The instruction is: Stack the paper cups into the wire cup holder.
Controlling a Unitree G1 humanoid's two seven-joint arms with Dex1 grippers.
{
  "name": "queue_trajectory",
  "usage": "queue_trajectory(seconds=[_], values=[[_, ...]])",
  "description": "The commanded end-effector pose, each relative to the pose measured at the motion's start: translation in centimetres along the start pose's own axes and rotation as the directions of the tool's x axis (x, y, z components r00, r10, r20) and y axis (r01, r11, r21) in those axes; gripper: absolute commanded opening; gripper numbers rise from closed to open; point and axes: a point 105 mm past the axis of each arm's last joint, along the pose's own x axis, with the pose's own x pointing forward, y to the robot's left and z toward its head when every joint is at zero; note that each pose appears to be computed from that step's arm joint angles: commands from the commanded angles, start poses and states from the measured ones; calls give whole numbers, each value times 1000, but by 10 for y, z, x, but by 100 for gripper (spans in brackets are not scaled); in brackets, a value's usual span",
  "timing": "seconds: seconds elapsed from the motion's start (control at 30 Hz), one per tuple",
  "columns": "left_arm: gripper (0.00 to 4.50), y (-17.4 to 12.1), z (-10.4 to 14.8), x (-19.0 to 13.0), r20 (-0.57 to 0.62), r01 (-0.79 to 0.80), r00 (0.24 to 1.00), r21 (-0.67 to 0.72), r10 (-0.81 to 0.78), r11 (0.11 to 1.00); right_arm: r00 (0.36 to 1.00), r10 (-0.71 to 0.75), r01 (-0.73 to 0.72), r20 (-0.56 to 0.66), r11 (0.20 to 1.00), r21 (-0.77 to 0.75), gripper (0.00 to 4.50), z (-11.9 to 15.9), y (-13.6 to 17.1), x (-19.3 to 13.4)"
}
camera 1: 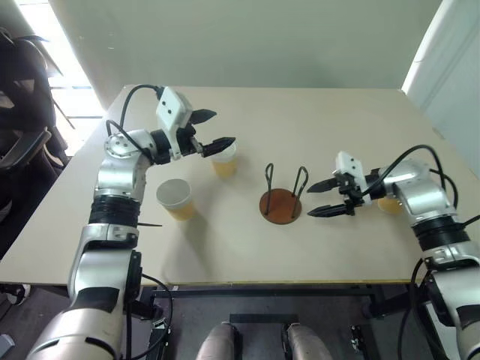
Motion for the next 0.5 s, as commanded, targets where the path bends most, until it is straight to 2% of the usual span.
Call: queue_trajectory(seconds=[0.03,0.37,0.5], values=[[450,-1,12,-3,-14,63,998,35,-62,997,996,-68,73,60,994,-78,351,28,-10,-19],[450,-5,-11,-17,-242,240,950,161,-198,957,983,-161,173,86,973,-153,351,54,-26,-43],[450,2,-16,-20,-312,259,932,208,-187,943,980,-166,184,112,967,-179,351,68,-27,-48]])
